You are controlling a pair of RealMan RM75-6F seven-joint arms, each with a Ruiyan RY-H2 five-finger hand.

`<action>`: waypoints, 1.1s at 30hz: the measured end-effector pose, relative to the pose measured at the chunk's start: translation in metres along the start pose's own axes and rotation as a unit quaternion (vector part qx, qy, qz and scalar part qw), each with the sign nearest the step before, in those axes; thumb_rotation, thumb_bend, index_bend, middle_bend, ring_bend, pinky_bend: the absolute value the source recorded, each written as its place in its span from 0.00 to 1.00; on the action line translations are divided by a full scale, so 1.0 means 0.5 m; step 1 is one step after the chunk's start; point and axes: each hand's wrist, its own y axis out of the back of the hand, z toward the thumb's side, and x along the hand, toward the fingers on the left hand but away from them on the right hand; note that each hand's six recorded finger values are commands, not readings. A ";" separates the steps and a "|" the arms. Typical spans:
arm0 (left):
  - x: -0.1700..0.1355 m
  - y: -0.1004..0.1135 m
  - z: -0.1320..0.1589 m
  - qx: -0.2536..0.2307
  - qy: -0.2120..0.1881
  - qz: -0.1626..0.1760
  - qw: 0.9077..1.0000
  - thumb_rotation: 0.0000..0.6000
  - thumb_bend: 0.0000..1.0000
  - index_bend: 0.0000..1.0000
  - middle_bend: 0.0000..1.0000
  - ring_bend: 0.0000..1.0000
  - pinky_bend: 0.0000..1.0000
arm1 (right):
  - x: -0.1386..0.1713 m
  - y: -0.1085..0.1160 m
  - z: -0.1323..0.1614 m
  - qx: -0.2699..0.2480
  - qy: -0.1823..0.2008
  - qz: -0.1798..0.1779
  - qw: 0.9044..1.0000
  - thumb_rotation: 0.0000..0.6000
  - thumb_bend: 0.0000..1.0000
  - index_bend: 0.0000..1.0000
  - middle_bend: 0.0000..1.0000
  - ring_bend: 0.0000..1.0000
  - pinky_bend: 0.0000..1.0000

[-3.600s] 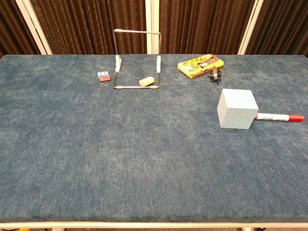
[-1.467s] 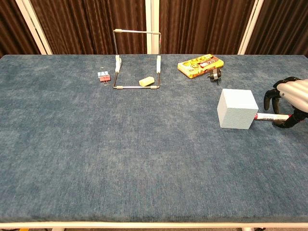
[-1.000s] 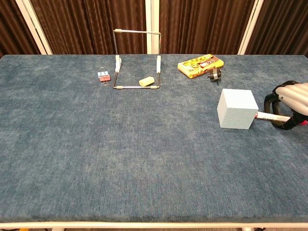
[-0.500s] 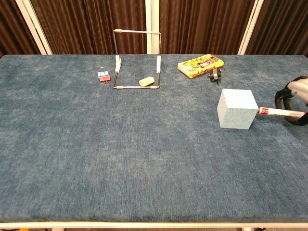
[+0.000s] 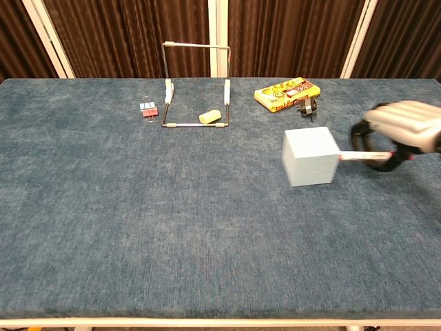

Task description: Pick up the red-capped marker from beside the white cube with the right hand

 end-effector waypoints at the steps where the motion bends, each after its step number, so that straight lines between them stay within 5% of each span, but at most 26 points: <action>1: -0.001 -0.001 -0.001 -0.001 0.001 0.000 1.000 1.00 0.26 0.19 0.12 0.09 0.11 | -0.007 0.003 0.013 0.000 0.007 -0.001 1.000 1.00 0.50 0.59 0.61 0.19 0.11; 15: -0.009 0.003 -0.006 -0.001 0.005 0.000 1.000 1.00 0.26 0.19 0.12 0.09 0.11 | -0.101 0.057 0.226 0.007 0.102 -0.008 0.995 1.00 0.50 0.59 0.61 0.19 0.11; 33: -0.007 0.003 0.006 0.001 -0.006 -0.002 1.000 1.00 0.26 0.19 0.12 0.09 0.11 | -0.045 0.053 0.143 0.023 0.085 0.001 0.996 1.00 0.50 0.59 0.61 0.19 0.11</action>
